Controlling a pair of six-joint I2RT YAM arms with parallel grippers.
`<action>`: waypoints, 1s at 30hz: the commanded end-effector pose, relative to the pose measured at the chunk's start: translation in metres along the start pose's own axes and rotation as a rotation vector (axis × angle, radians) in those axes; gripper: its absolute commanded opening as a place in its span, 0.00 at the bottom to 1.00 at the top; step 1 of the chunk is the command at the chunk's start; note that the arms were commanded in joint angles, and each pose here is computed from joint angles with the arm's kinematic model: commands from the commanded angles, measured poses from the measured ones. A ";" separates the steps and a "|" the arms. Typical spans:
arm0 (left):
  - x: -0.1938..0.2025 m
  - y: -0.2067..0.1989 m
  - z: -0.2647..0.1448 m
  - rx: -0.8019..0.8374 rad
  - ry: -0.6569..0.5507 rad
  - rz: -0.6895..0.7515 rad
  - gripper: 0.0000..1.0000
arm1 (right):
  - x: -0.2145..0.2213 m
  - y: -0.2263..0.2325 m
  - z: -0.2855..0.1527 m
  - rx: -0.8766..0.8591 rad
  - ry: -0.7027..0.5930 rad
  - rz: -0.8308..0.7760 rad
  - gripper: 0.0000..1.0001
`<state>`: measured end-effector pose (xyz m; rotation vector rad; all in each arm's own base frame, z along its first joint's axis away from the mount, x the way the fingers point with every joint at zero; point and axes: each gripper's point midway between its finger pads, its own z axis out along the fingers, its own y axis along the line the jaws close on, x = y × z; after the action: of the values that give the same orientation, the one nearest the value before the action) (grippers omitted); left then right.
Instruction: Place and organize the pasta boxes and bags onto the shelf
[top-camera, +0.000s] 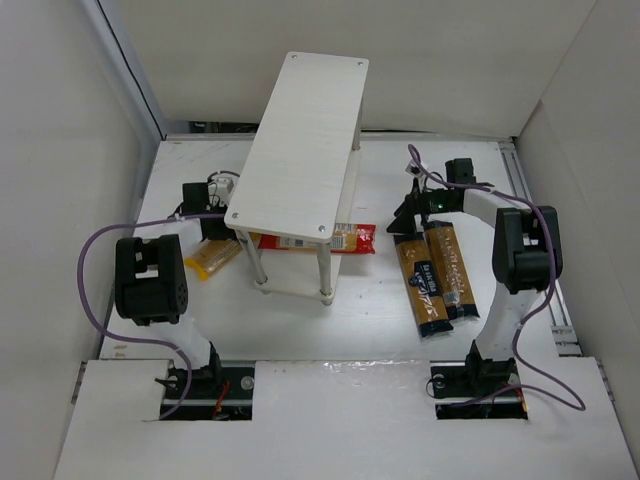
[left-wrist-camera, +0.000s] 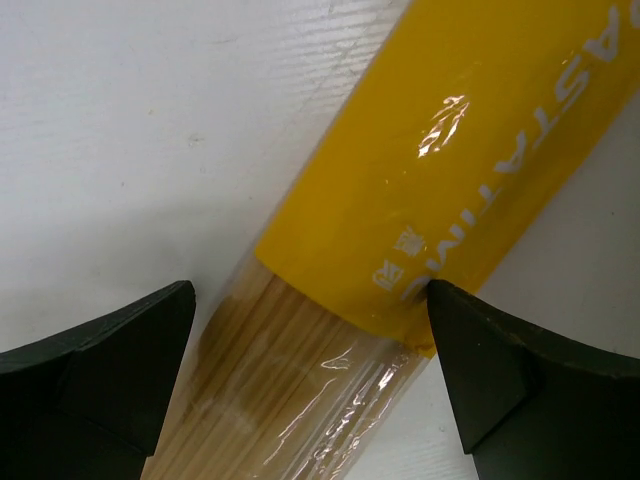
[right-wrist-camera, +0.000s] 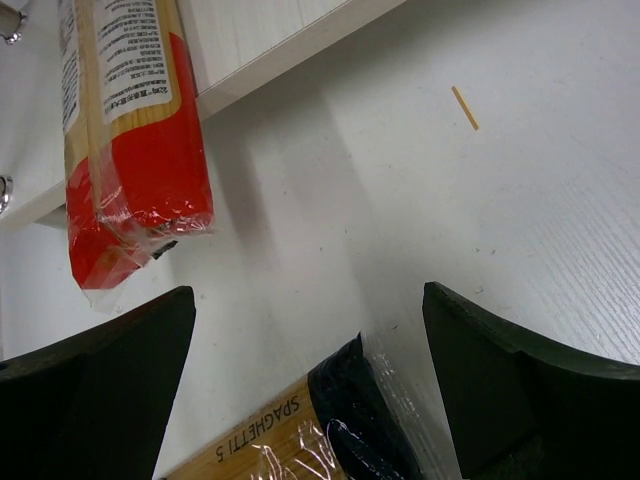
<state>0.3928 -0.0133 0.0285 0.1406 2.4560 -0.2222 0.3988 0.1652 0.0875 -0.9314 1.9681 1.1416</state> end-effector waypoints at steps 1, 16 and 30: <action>0.013 0.001 0.003 -0.015 0.059 -0.005 1.00 | -0.020 0.003 -0.008 -0.034 -0.054 -0.076 1.00; 0.028 -0.011 0.011 -0.027 0.151 0.037 0.16 | -0.021 -0.003 -0.024 -0.022 -0.099 -0.049 1.00; -0.118 0.076 -0.098 -0.405 -0.391 -0.358 0.00 | -0.028 0.003 -0.029 -0.029 -0.138 -0.035 1.00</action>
<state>0.4031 0.0717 0.0593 -0.4455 2.4156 0.1396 0.4026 0.1439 0.0936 -0.8257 1.9436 1.1936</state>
